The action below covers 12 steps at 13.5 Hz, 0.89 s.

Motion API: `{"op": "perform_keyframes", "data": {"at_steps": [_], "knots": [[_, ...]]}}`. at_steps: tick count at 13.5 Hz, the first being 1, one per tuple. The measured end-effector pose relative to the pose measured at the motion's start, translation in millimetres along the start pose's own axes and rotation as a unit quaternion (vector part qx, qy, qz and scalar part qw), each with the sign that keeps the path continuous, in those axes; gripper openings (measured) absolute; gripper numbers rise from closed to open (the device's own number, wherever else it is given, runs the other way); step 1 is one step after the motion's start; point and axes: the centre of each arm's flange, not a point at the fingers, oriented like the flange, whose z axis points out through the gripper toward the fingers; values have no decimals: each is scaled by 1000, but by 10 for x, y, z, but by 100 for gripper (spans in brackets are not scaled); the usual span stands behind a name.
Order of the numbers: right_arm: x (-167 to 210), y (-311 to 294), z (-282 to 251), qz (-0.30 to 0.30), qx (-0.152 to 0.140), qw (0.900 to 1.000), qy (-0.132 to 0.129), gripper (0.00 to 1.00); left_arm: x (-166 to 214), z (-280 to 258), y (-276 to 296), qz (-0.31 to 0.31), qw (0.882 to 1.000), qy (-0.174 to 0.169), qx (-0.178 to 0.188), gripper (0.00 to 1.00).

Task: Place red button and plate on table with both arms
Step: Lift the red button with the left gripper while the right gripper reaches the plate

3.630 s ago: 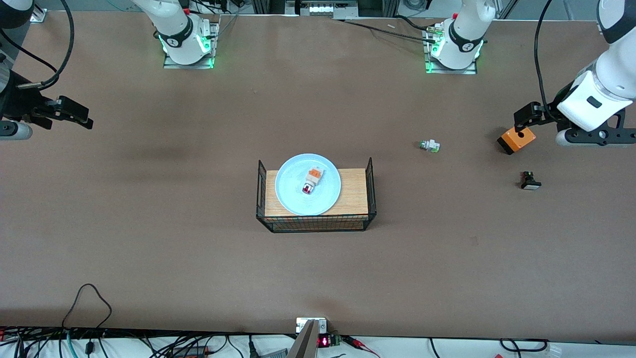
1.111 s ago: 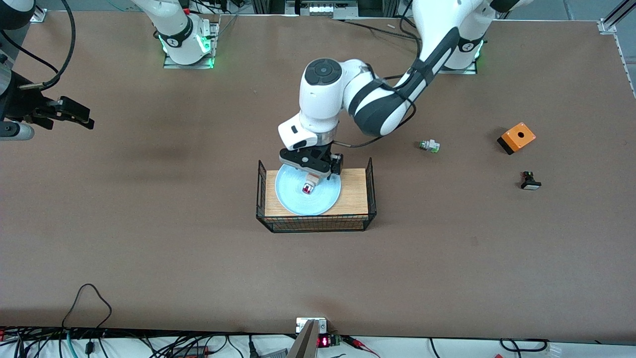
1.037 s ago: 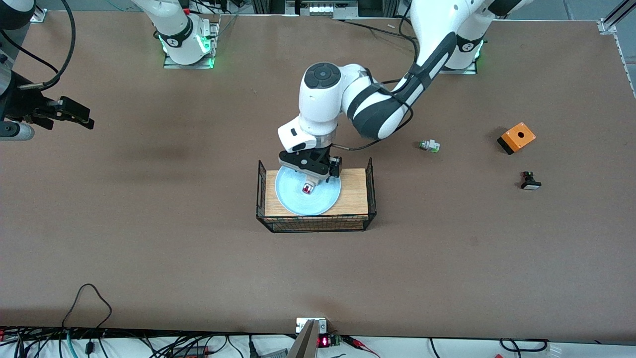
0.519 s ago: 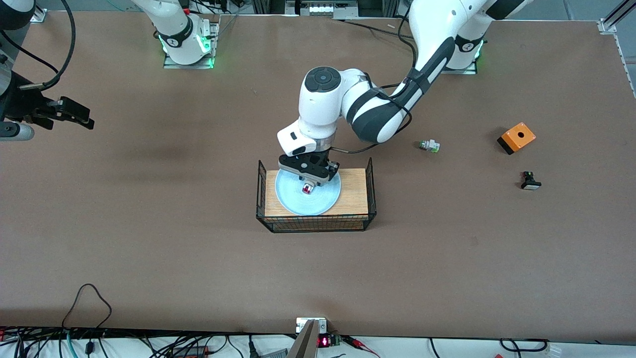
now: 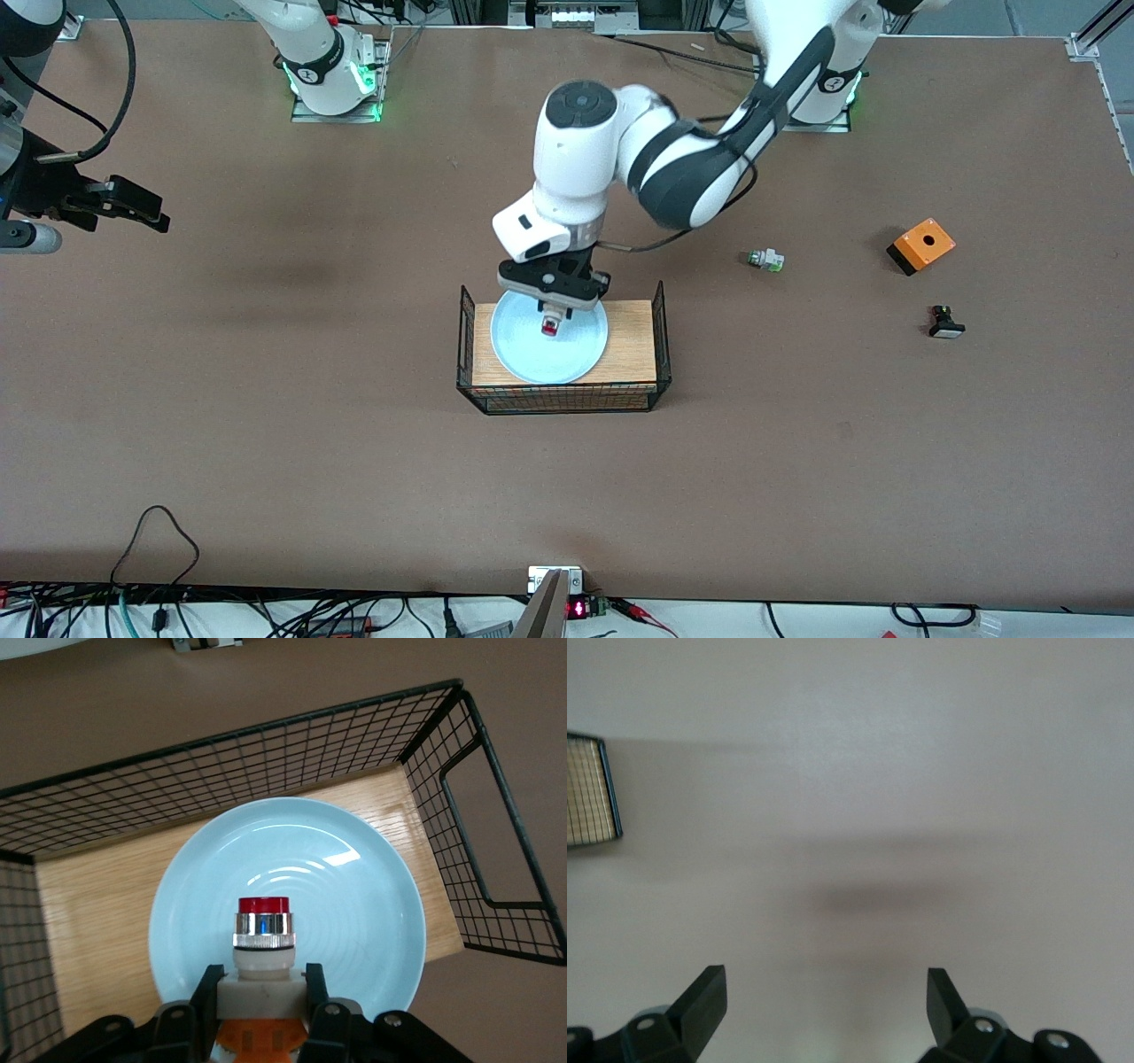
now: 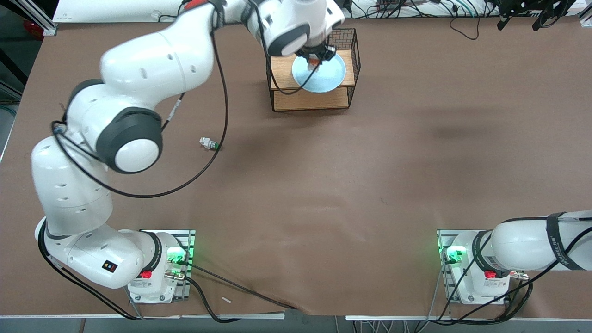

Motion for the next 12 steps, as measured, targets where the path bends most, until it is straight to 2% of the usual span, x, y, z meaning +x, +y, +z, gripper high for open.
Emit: {"op": "perform_keyframes", "data": {"at_steps": [3,5,7,10,12], "knots": [[-106,-758,-18,85,-1,996,3,100,44,-698,-596,-31,997,-39,67,41],[-237,-1445,50,129,-5,992,2,100,161,-801,-1197,-20,992,-78,97,41],[-320,-2000,207,167,-5,986,-7,100,320,-669,-1905,7,988,-125,87,41],[-250,-2608,455,238,26,971,-28,100,393,-321,-2957,94,976,-188,59,41],[-159,-2956,630,281,46,958,-23,100,305,-42,-3544,142,963,-224,40,41]]}}
